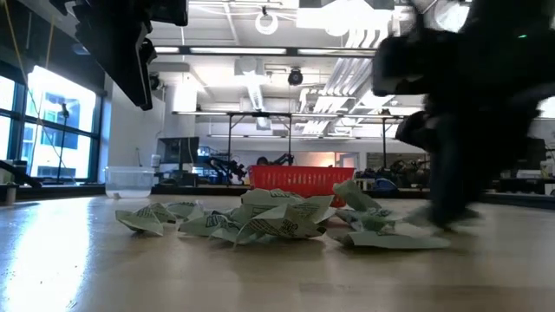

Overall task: Pick and place items into bin
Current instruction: Put the green stevia packet into the red bin

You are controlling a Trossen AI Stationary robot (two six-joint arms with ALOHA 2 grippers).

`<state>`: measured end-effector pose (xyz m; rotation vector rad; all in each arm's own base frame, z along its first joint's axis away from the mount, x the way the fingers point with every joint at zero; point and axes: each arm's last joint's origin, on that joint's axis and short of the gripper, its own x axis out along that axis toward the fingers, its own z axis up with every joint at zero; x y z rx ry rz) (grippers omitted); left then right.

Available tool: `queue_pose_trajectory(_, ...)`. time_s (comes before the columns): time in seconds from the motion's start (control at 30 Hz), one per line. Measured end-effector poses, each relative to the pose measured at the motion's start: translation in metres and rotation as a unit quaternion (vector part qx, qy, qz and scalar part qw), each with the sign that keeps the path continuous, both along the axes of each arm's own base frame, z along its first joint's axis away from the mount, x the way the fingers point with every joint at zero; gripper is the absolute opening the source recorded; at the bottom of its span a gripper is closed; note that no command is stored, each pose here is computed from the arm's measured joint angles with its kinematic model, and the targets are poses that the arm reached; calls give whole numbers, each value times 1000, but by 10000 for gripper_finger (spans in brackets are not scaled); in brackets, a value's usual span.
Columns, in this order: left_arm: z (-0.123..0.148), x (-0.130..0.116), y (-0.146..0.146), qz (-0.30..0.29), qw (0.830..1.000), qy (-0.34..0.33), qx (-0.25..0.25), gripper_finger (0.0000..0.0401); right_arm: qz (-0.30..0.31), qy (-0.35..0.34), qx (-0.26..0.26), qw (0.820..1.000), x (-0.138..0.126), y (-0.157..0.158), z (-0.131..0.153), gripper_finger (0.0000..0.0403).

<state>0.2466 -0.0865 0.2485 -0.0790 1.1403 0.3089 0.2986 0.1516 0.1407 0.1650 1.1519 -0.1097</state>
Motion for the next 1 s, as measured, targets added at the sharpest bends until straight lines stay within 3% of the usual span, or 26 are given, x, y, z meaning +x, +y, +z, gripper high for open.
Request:
queue_pose_trajectory(0.2,0,0,0,0,1000,1,0,197,-170,-87,-1,982,13,-33,24,10)
queue_pose_trajectory(0.5,1,-2,1,15,1000,3,-4,198,-181,-149,59,970,28,-73,54,6)
queue_pose_trajectory(0.63,2,-3,1,20,1000,-2,-7,198,-242,-192,8,951,28,-100,69,9)
queue_pose_trajectory(0.73,3,0,1,24,999,-21,-2,198,-270,-192,-25,943,34,-138,68,4)
queue_pose_trajectory(0.87,5,4,1,22,999,-47,13,198,-247,-133,55,958,42,-181,44,18)
queue_pose_trajectory(1.0,5,4,1,24,998,-50,16,198,-209,-91,146,963,43,-195,29,71)
